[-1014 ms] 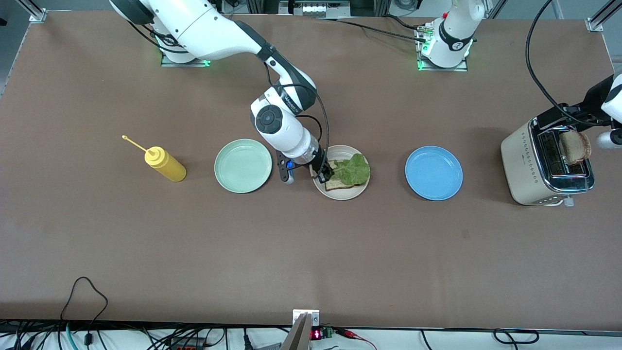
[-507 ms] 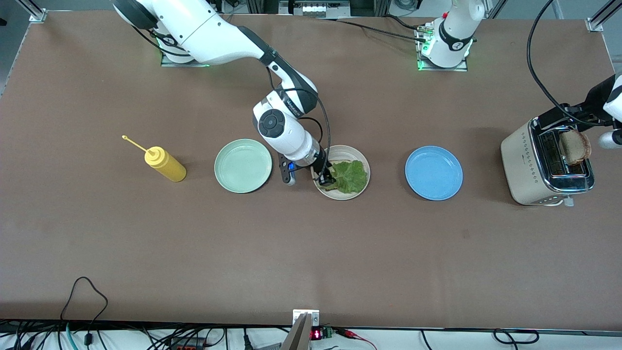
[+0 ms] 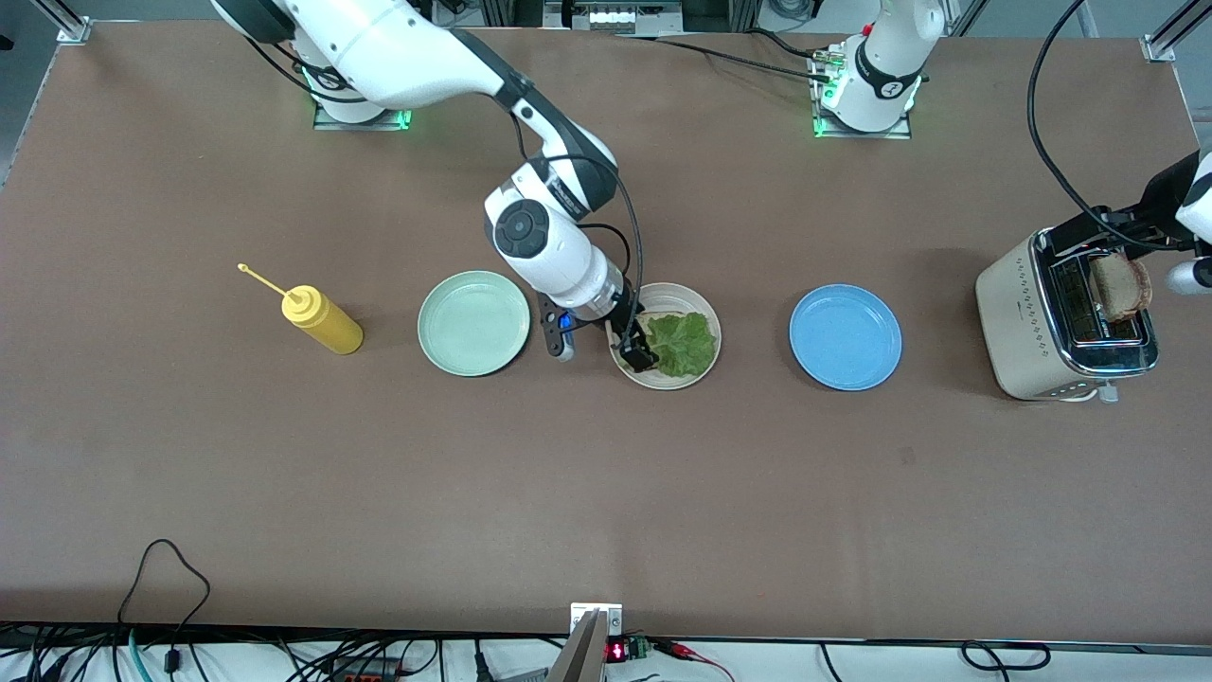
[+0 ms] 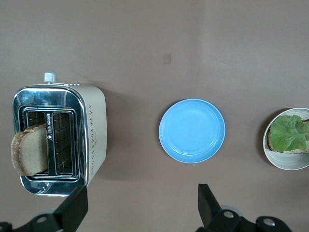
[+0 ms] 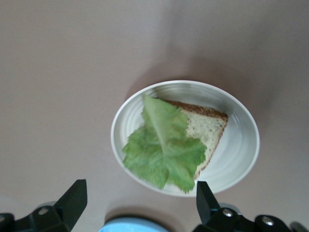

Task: Make sandwich in beige plate with both arms
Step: 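Lower the lettuce onto the bread and open the right gripper, then withdraw the right gripper while the left gripper reaches the toaster bread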

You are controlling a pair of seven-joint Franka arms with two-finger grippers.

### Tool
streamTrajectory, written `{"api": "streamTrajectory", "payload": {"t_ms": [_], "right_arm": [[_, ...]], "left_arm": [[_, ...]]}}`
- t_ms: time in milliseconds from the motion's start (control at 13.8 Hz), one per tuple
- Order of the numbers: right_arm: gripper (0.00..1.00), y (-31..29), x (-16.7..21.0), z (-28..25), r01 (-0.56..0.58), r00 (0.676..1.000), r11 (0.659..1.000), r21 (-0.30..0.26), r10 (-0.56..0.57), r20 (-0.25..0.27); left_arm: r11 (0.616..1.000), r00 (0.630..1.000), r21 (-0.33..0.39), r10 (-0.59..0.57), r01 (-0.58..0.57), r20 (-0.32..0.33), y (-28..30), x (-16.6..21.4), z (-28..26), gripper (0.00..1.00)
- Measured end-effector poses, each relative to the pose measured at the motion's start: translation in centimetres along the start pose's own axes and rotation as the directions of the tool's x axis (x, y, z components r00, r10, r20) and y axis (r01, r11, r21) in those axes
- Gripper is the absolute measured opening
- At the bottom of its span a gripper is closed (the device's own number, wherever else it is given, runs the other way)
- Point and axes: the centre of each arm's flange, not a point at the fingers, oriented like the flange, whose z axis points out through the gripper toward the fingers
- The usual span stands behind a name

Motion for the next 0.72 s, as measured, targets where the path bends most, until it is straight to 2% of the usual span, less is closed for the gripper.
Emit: {"api": "streamTrajectory", "payload": {"t_ms": [217, 362, 579, 724], "right_arm": [[1.00, -1.5, 0.6, -7.1, 0.092, 0.996, 0.995, -0.029, -0.092, -0.020], [1.00, -2.1, 2.3, -11.8, 0.201, 0.978, 0.976, -0.083, -0.205, -0.033], [1.00, -2.0, 6.1, -17.8, 0.413, 0.906, 0.889, -0.198, -0.422, -0.006], [1.00, -2.1, 9.8, -21.7, 0.520, 0.848, 0.819, -0.244, -0.530, 0.028]], "left_arm": [[1.000, 1.000, 0.000, 0.003, -0.003, 0.026, 0.2, 0.8, 1.4, 1.00], [1.000, 0.999, 0.004, -0.012, 0.012, 0.051, -0.7, 1.5, 2.9, 1.00], [0.997, 0.995, 0.022, -0.069, 0.068, 0.075, -6.0, 2.2, 4.2, 1.00], [0.994, 0.992, 0.079, -0.086, 0.078, 0.095, -9.2, 2.5, 5.3, 1.00]]}}
